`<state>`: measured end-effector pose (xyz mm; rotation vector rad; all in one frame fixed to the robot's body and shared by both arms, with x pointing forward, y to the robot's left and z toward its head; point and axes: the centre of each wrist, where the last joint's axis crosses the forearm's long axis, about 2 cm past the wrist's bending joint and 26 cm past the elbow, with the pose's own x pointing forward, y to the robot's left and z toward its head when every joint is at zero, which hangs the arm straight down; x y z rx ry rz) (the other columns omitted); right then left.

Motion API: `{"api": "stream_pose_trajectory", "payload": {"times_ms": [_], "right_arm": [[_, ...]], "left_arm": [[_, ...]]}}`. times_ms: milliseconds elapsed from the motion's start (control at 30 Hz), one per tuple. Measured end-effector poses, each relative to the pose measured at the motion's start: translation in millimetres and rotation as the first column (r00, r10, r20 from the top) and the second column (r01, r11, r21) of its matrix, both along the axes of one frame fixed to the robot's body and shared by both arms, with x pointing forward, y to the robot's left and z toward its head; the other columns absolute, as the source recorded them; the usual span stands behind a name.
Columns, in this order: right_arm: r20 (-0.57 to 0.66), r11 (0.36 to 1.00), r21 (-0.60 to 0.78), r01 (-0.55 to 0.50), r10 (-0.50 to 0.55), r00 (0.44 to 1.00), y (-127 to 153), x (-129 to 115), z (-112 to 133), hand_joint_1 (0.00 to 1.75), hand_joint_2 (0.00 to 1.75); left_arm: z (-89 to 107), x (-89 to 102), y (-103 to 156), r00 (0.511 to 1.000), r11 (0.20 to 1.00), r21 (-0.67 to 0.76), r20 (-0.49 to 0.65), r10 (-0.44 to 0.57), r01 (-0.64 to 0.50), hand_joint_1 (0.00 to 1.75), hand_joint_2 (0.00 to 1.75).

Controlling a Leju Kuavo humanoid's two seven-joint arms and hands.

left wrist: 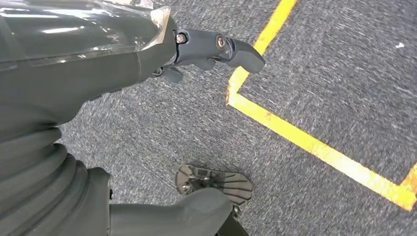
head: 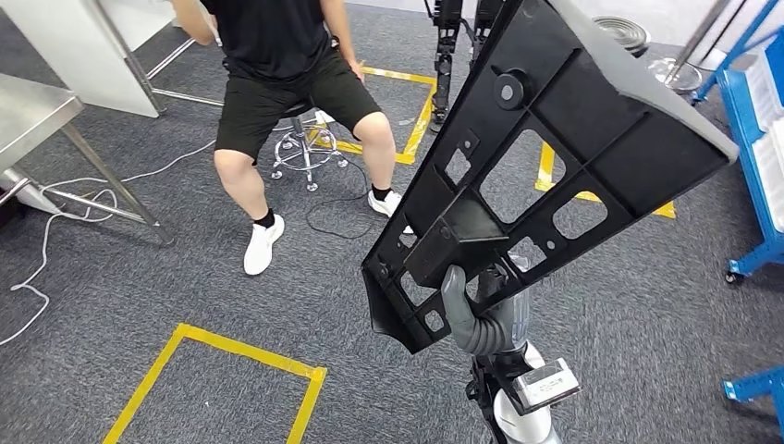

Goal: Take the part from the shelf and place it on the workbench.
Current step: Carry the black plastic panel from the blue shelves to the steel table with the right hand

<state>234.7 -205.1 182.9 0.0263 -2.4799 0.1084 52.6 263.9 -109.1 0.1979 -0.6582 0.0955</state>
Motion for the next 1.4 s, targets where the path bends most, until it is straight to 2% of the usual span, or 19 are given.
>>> {"api": "stream_pose_trajectory", "payload": {"times_ms": [367,733,1400], "right_arm": [[0.006,1.000,0.007,0.002,-0.002,1.000,-0.2,3.8,2.9,1.75,1.75],[0.010,1.000,0.006,0.000,0.000,1.000,-0.5,5.3,3.9,1.75,1.75],[0.008,1.000,0.001,-0.001,0.001,1.000,-0.8,5.8,3.2,1.75,1.75]], "left_arm": [[0.8,5.4,-1.0,1.000,1.000,0.004,0.010,0.004,-0.004,0.00,1.75],[0.3,1.0,-2.4,1.000,1.000,-0.001,0.006,0.009,-0.009,0.00,1.75],[0.9,5.8,-2.8,1.000,1.000,-0.015,0.021,-0.008,0.008,0.00,1.75]]}}
